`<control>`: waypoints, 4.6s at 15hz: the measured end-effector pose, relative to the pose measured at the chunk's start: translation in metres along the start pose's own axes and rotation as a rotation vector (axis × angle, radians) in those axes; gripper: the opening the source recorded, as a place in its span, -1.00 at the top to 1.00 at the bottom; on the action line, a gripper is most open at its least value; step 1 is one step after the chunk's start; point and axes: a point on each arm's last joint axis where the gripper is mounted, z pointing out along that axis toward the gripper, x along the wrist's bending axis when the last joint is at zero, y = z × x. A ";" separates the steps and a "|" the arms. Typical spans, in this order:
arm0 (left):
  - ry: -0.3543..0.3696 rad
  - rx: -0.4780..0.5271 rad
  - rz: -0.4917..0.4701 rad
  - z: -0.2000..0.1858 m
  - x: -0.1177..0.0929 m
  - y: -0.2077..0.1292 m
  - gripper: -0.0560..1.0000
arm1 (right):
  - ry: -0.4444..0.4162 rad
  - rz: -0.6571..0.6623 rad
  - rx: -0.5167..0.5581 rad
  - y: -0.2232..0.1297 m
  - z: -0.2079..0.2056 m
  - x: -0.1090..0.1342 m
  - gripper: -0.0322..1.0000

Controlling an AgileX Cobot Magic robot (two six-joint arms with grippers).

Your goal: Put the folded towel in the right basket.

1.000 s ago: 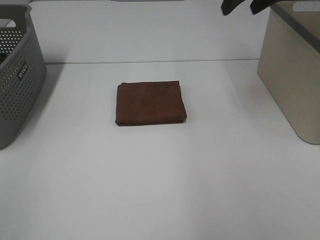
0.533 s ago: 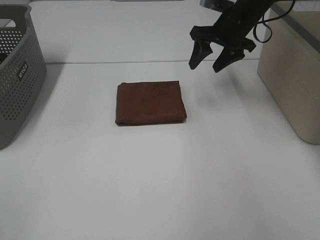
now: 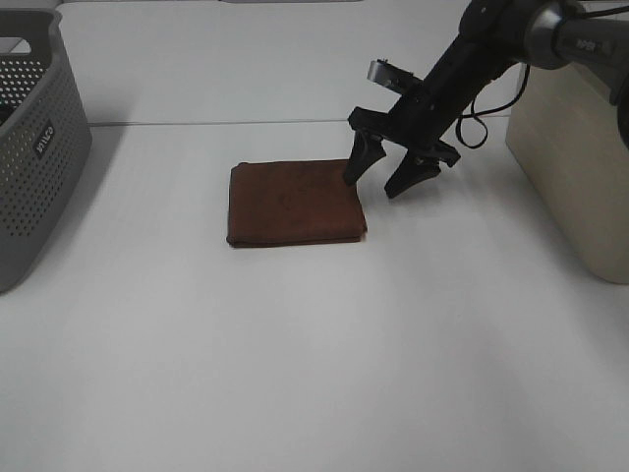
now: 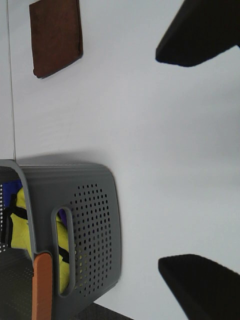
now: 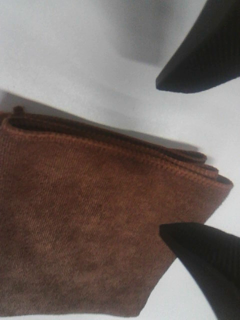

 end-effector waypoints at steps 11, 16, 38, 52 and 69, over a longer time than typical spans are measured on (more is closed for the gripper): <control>0.000 0.000 0.000 0.000 0.000 0.000 -0.94 | 0.074 -0.022 -0.025 0.000 0.050 0.018 0.12; 0.000 0.000 0.000 0.000 0.000 0.000 -0.94 | 0.066 -0.033 -0.032 0.002 0.051 0.018 0.78; 0.000 0.000 0.000 0.000 0.000 0.000 -0.94 | -0.583 -0.207 -0.671 -0.058 -0.362 0.064 0.78; 0.000 0.000 0.000 0.000 0.000 0.000 -0.94 | -0.485 0.139 -0.330 -0.075 -0.285 -0.086 0.38; 0.000 0.000 0.000 0.000 0.000 0.000 -0.94 | -0.445 -0.032 -0.478 -0.123 -0.322 0.068 -0.48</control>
